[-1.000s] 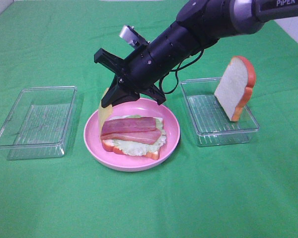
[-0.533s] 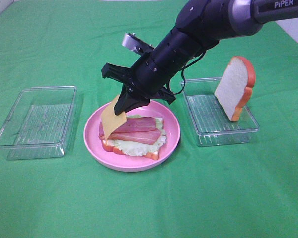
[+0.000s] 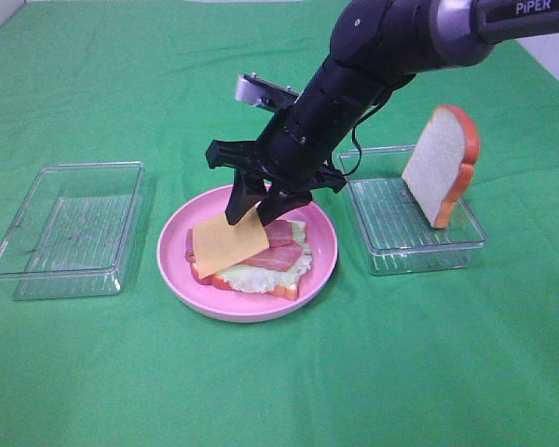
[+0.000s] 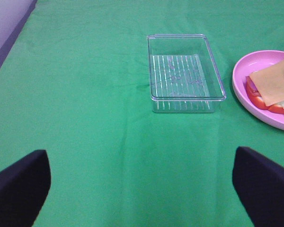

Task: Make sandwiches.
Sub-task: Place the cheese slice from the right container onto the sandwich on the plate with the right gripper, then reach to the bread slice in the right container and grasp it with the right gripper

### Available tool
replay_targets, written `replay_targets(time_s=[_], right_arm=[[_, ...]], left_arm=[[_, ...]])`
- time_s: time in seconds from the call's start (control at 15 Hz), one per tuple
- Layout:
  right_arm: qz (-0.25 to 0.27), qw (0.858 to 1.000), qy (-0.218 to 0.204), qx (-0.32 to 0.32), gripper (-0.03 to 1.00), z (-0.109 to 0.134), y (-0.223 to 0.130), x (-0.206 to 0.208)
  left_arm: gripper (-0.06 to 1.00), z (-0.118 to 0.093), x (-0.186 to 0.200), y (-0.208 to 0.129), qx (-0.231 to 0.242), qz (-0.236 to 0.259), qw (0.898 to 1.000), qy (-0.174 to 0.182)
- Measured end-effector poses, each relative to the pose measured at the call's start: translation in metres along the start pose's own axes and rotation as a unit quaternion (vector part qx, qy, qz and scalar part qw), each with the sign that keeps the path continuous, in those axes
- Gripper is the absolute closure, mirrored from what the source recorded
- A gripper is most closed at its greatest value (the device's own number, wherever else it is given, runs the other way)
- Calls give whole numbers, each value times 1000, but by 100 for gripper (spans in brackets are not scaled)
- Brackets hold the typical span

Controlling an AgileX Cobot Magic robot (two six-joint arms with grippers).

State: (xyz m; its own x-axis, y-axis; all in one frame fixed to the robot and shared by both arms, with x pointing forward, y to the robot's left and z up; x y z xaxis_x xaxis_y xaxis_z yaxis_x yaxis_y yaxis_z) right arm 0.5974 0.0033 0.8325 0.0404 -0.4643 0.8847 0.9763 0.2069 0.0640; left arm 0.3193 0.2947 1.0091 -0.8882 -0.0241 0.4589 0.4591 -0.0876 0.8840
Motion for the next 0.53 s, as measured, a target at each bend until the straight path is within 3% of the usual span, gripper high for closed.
replay_targets(time_s=[0.2, 0.53], right_arm=[[6, 1000, -21, 17, 5, 1, -6, 20], [23, 997, -60, 47, -1, 11, -16, 77]], left_arm=[[-3, 0, 0, 0, 0, 0, 1000, 0], [-3, 0, 0, 0, 0, 0, 1000, 0]])
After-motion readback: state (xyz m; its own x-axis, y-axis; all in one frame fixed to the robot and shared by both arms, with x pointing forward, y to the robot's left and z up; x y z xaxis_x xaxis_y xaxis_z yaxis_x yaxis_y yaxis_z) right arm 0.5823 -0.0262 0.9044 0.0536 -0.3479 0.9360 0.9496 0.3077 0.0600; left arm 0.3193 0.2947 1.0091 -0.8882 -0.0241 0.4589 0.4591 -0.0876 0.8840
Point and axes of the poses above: a point on each arm's last joint axis where the gripper is mounted, x pointing back along that axis away from the gripper, z along the wrist's bending axis when the last joint is at zero, y = z × x, the point moved 10 cm from there along -x, pointing out along that axis toward the gripper, and after that the axes turned 10 degrees about -x, right-handed, at the moved point
